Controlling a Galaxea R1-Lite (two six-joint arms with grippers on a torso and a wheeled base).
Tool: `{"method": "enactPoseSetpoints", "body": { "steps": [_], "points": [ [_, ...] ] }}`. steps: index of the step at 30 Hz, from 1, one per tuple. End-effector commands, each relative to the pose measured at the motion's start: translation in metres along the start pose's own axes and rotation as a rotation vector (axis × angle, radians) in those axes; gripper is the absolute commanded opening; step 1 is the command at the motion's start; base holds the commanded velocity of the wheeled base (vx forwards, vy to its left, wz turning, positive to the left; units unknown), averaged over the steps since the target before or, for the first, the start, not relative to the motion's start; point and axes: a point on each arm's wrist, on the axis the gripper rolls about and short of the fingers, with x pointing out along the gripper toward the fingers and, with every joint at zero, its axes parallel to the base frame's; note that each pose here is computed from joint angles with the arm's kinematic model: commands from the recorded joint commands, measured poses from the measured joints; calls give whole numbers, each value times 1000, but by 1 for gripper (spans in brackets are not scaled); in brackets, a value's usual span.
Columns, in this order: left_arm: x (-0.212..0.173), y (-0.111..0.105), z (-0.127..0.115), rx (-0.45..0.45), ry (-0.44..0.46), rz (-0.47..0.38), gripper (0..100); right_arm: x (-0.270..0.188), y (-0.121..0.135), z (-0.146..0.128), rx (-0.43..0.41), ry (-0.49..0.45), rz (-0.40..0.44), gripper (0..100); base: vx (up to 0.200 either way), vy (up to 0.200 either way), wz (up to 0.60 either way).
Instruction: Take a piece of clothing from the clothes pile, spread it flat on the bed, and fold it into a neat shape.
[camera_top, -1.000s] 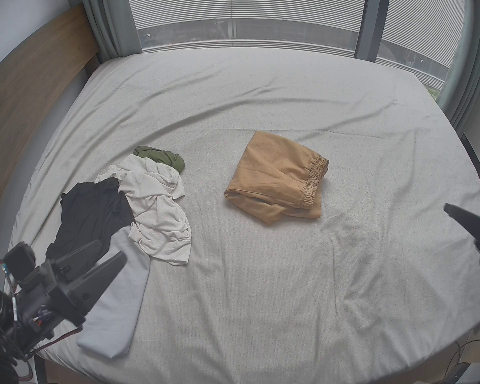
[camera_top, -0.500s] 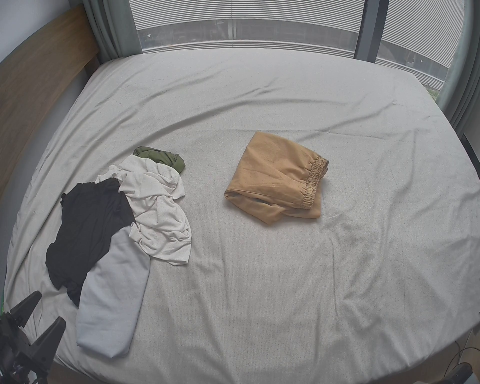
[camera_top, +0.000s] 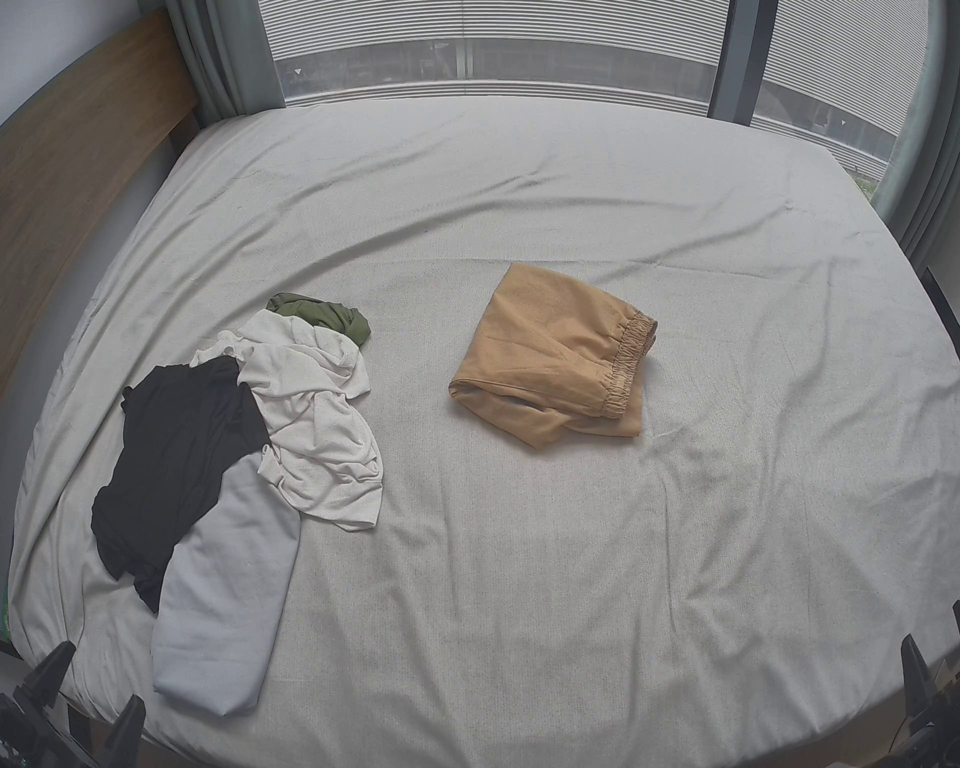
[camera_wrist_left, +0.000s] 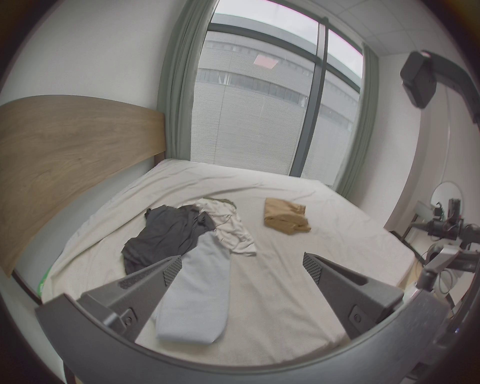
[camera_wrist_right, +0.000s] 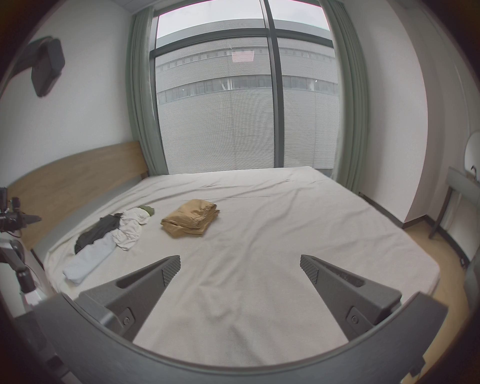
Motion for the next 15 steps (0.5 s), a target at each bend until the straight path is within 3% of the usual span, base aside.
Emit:
{"method": "enactPoseSetpoints", "body": {
  "steps": [1,9,10,12,13,15],
  "points": [
    [-6,3,-6,73,-88,222,100,-1,0,-4,-33,6,-4,100,0,0,0],
    [-6,2,-10,88,-49,190,100,-1,0,-4,-20,6,2,100,0,0,0],
    [-6,2,-10,86,-49,190,100,-1,2,-4,-36,5,87,100,0,0,0],
    [-6,2,-10,86,-49,190,100,-2,4,-4,-44,4,154,100,0,0,0],
    [-6,2,-10,86,-49,189,100,-2,6,-5,-44,-7,257,100,0,0,0],
    [-6,2,-10,85,-50,190,100,-2,4,-5,-40,-14,173,100,0,0,0]
  ]
}}
